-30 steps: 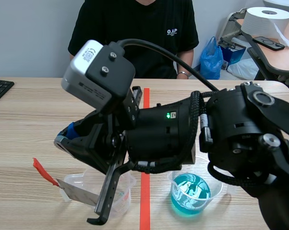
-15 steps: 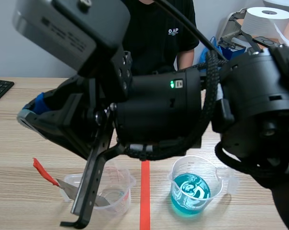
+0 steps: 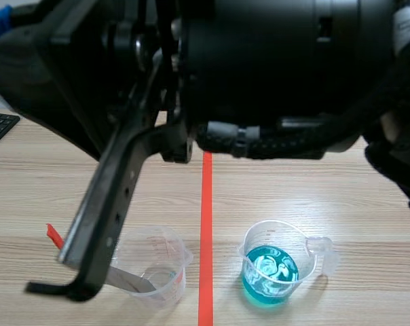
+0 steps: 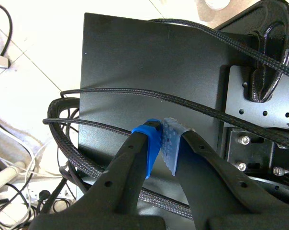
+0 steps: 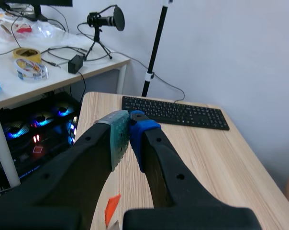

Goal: Do the redox reaction experiment.
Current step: 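Lift the metal plate out of the left beaker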

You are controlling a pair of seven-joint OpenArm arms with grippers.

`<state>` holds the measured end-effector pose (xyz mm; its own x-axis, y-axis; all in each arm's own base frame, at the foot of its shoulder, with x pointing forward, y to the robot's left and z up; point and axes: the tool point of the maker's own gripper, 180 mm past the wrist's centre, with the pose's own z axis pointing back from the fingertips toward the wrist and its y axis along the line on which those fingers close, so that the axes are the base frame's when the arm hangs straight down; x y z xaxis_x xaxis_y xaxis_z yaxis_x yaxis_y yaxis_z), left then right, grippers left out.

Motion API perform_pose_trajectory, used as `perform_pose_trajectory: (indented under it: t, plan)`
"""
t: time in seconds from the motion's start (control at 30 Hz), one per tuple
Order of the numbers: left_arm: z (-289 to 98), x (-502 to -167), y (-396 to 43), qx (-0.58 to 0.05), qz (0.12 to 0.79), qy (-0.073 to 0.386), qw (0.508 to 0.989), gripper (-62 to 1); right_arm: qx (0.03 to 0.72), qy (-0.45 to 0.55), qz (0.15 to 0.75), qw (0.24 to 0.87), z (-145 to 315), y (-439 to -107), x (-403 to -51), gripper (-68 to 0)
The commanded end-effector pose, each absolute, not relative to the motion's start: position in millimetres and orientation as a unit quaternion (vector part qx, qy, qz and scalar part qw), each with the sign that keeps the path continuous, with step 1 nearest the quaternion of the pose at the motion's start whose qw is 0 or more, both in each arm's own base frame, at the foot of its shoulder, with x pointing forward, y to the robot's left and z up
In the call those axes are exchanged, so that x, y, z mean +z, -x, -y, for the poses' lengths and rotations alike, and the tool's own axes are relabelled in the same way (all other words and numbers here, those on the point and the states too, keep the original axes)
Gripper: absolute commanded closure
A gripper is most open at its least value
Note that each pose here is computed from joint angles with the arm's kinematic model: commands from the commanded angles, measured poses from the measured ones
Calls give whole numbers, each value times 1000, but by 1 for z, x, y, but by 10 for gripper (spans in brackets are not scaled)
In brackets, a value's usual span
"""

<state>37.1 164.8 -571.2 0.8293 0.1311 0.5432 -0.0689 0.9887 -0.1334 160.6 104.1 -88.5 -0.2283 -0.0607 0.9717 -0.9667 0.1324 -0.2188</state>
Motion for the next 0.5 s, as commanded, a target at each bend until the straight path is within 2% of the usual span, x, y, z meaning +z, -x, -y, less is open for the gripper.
perform_pose_trajectory:
  t: [0.0, 0.47]
  plan:
    - [-167, -569, -36, 53, 292, 52, 953, -27, 493, -428, 617, 439, -101, -160, -74, -7]
    - [-167, -569, -36, 53, 292, 52, 953, -27, 494, -433, 624, 423, -100, -151, -62, -7]
